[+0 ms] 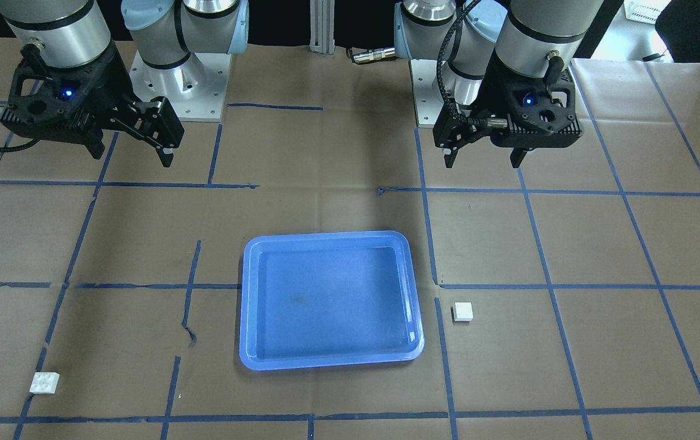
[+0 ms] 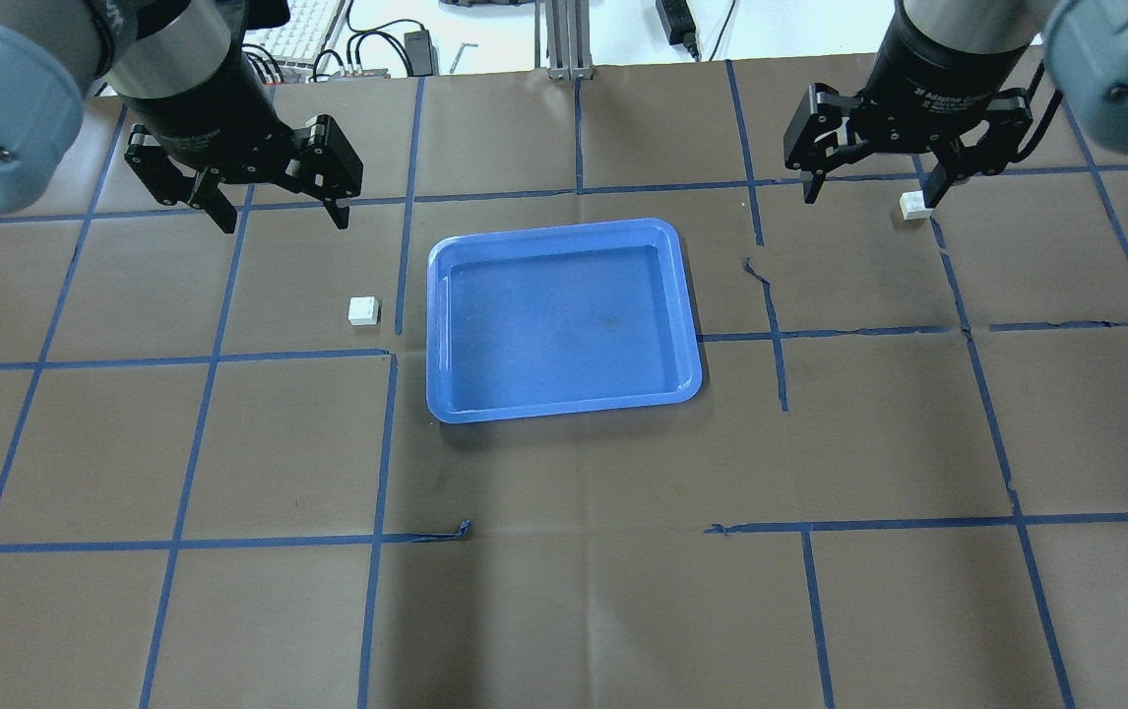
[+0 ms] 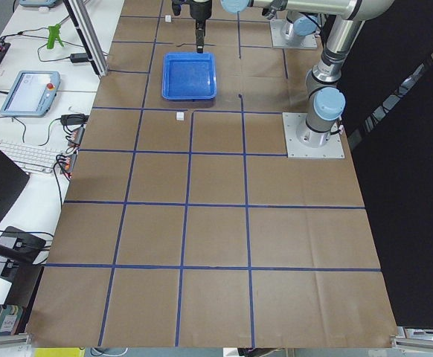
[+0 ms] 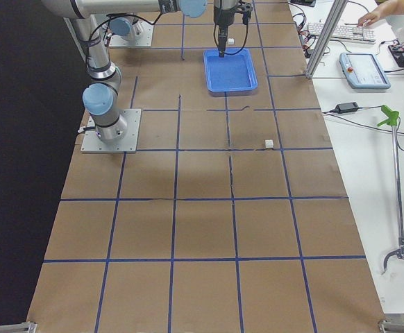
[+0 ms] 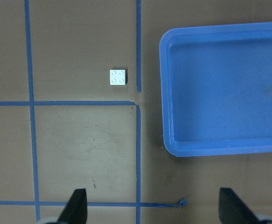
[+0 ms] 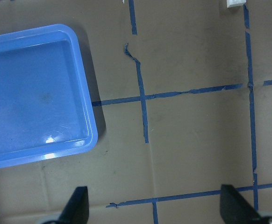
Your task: Assemble white blocks and place on blue tray
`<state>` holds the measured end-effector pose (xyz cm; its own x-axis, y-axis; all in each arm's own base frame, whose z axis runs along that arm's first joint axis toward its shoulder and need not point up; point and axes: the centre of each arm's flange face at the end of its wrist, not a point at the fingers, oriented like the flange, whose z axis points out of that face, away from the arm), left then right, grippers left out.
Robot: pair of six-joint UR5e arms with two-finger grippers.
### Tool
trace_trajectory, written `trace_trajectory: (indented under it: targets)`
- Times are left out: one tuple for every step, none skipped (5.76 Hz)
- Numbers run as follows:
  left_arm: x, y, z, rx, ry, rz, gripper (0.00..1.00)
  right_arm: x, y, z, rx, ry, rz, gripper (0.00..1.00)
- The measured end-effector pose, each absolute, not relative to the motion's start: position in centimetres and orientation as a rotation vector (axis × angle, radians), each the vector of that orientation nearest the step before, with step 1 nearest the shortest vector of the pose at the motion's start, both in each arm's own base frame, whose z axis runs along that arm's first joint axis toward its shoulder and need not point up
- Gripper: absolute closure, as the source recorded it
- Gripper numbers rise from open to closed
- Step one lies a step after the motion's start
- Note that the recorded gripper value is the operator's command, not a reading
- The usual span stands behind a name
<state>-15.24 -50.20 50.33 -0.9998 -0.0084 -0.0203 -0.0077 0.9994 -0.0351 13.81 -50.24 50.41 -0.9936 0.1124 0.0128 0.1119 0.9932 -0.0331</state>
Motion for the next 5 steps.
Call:
trace_trajectory:
  targets:
    - [-15.1, -50.2, 50.3, -0.017, 3.122, -0.052, 0.01, 13.8, -50.2, 50.4, -0.176, -3.122, 0.051, 0.0]
    - [-14.8, -50.5, 49.7, -0.019, 3.124, -0.039, 0.01, 13.8, -50.3, 50.4, -0.176, -3.122, 0.052, 0.0]
    - [-13.7, -51.8, 47.9, -0.037, 3.125, -0.009, 0.01, 13.8, -50.3, 50.4, -0.176, -3.122, 0.053, 0.0]
    - [-11.8, -54.5, 44.6, -0.056, 3.125, 0.016, 0.01, 13.8, -50.3, 50.4, -0.176, -3.122, 0.053, 0.0]
    - [-10.5, -57.8, 40.6, -0.052, 3.126, 0.007, 0.01, 13.8, -50.2, 50.4, -0.176, -3.122, 0.053, 0.0]
